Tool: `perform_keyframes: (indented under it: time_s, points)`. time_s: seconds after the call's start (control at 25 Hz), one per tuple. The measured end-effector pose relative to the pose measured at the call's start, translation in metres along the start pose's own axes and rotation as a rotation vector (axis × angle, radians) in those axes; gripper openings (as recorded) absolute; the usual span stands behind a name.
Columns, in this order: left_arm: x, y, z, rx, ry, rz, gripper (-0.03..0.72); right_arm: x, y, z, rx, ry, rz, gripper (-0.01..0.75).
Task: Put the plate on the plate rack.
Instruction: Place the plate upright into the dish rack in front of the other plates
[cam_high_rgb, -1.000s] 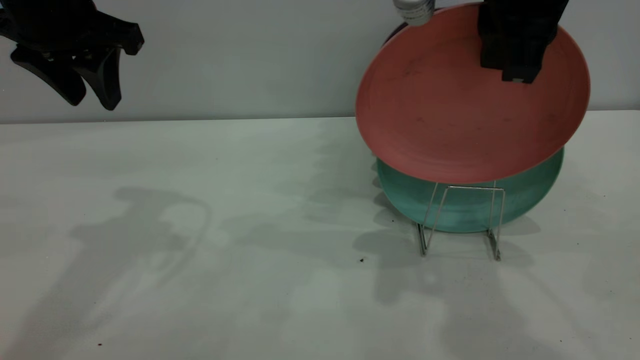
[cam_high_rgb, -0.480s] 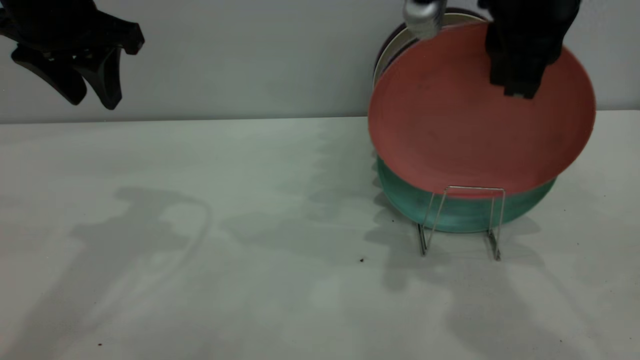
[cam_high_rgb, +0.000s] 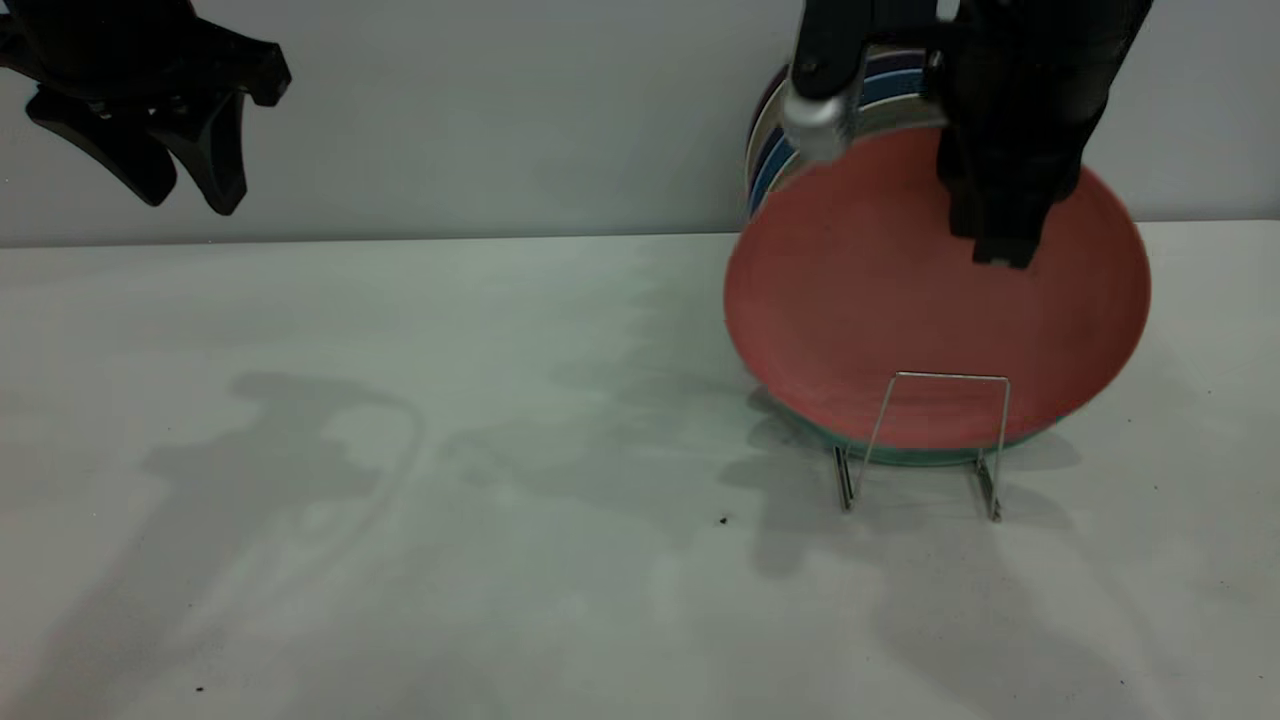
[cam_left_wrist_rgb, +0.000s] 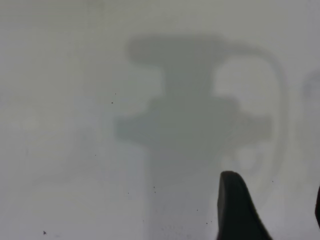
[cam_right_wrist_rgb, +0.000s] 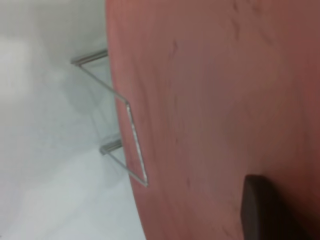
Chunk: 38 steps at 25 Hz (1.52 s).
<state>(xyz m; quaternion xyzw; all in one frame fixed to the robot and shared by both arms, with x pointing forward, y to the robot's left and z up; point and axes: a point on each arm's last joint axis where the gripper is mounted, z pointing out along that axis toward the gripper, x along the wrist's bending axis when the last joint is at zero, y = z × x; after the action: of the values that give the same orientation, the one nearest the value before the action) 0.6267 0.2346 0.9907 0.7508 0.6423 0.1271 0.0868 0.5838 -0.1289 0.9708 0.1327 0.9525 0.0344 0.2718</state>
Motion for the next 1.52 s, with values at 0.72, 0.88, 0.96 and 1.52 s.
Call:
perform_keyframes:
  time_s: [0.72,0.88,0.96,1.52]
  points:
    - [0.000,0.000,0.000,0.000,0.000,-0.001,0.418,0.004,0.000,0.009,0.010,0.028,0.016,0.365]
    - [0.000,0.000,0.000,0.001,0.000,-0.001,0.418,0.004,0.000,0.009,0.012,0.036,0.029,0.377]
    - [0.000,0.000,0.000,0.002,0.000,-0.001,0.418,0.005,-0.001,0.009,0.023,0.041,0.029,0.379]
    - [0.000,-0.002,0.000,0.017,0.002,-0.001,0.418,-0.011,-0.009,-0.015,0.059,-0.061,0.109,0.379]
